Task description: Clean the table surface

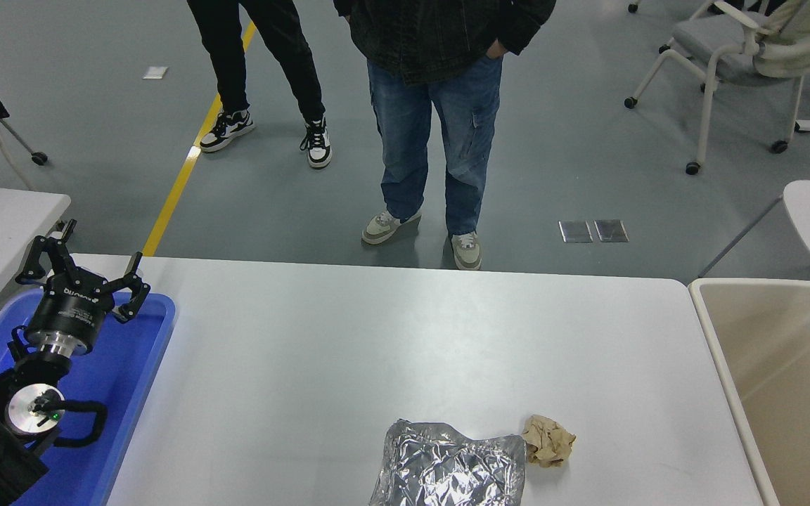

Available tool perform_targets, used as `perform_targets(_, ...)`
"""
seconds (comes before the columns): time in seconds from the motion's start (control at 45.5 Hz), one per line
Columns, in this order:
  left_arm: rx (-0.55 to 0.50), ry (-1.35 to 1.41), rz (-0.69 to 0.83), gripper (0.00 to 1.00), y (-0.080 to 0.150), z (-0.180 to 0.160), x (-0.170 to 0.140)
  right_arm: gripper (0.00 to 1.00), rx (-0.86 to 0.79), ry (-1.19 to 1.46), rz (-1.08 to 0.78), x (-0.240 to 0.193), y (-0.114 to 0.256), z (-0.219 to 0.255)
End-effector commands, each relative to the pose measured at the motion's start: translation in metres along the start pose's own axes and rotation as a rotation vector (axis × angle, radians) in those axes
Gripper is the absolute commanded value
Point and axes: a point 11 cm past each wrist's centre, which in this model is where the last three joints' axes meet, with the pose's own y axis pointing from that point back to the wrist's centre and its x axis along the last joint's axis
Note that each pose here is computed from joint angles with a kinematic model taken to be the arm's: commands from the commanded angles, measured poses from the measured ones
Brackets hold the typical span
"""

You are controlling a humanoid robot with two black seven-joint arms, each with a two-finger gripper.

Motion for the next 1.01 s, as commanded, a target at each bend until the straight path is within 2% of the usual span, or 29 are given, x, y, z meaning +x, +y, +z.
perform_targets(0.0,0.001,0.000,0.001,1.00,0.001,0.000,0.000,0.00,-0.025,-0.006,-0.037,-0.045,-0.003,0.018)
perform_targets(0.659,0.001,0.000,0.001,1.00,0.001,0.000,0.000,0.00,-0.057,0.025,-0.077,-0.088,-0.002,0.035)
perform_targets(0.879,0.000,0.000,0.000,1.00,0.000,0.000,0.000,0.00,-0.056,0.016,-0.076,-0.089,-0.003,0.034)
perform_targets(0.901,0.000,0.000,0.000,1.00,0.000,0.000,0.000,0.02,-0.056,0.016,-0.076,-0.089,-0.003,0.034)
perform_targets(0.967,0.001,0.000,0.001,1.00,0.001,0.000,0.000,0.23,-0.055,0.016,-0.074,-0.088,-0.003,0.034)
perform_targets(0.989,0.000,0.000,0.000,1.00,0.000,0.000,0.000,0.25,-0.055,0.017,-0.072,-0.088,-0.003,0.034)
